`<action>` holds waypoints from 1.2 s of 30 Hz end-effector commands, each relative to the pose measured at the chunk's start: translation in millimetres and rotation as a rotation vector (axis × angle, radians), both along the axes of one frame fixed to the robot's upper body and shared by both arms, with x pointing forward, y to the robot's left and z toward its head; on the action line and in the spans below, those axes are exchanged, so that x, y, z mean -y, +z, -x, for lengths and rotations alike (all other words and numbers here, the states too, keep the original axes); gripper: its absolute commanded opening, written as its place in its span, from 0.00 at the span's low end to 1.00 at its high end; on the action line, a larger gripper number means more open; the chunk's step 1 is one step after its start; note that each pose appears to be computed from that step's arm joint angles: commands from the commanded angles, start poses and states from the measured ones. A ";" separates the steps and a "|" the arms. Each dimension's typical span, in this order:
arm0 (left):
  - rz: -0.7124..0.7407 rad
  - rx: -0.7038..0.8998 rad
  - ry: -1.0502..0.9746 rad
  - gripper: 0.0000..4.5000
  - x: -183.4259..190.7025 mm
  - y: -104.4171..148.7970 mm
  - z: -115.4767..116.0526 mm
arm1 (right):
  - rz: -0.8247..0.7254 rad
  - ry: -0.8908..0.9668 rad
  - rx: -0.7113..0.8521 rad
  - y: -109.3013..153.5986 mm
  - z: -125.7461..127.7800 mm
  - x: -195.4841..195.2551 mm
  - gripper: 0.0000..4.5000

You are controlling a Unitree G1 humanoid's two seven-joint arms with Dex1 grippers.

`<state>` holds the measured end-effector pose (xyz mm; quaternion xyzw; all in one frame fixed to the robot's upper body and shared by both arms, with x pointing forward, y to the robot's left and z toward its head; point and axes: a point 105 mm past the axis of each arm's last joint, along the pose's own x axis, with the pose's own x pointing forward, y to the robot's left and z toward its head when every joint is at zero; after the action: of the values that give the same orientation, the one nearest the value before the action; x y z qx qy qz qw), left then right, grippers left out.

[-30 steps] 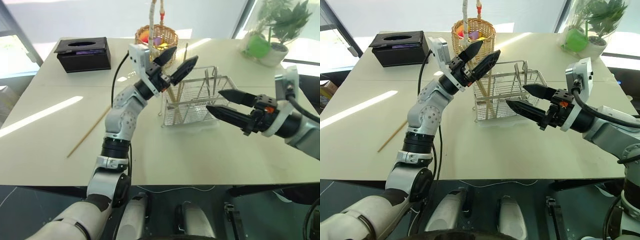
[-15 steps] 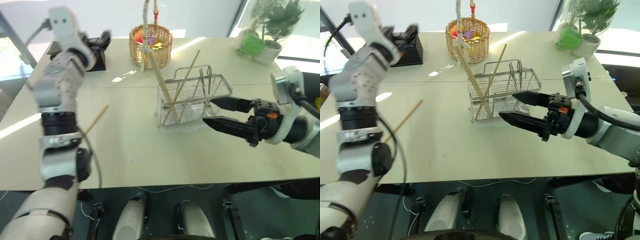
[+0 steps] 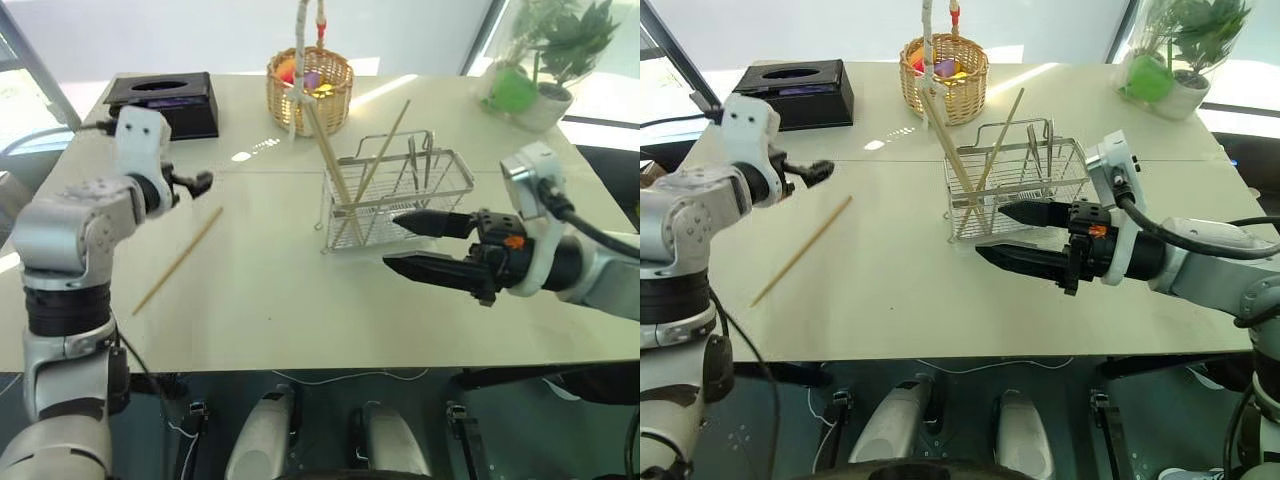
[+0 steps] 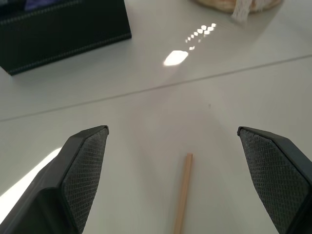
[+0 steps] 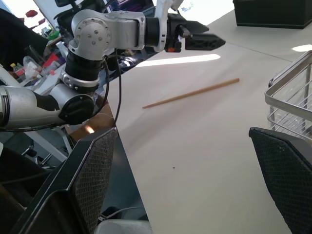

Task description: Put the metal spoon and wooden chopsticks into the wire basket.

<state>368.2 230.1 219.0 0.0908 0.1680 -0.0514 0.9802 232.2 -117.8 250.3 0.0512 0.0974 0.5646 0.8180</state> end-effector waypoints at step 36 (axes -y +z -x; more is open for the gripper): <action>-0.137 -0.350 -0.130 0.59 -39.9 -97.5 39.9 | -0.002 -0.109 0.110 11.7 -12.5 13.4 1.00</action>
<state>331.4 259.8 125.9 0.1559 0.3189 -0.1405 0.9242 245.1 -127.3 250.4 0.0300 0.0782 0.5261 0.8463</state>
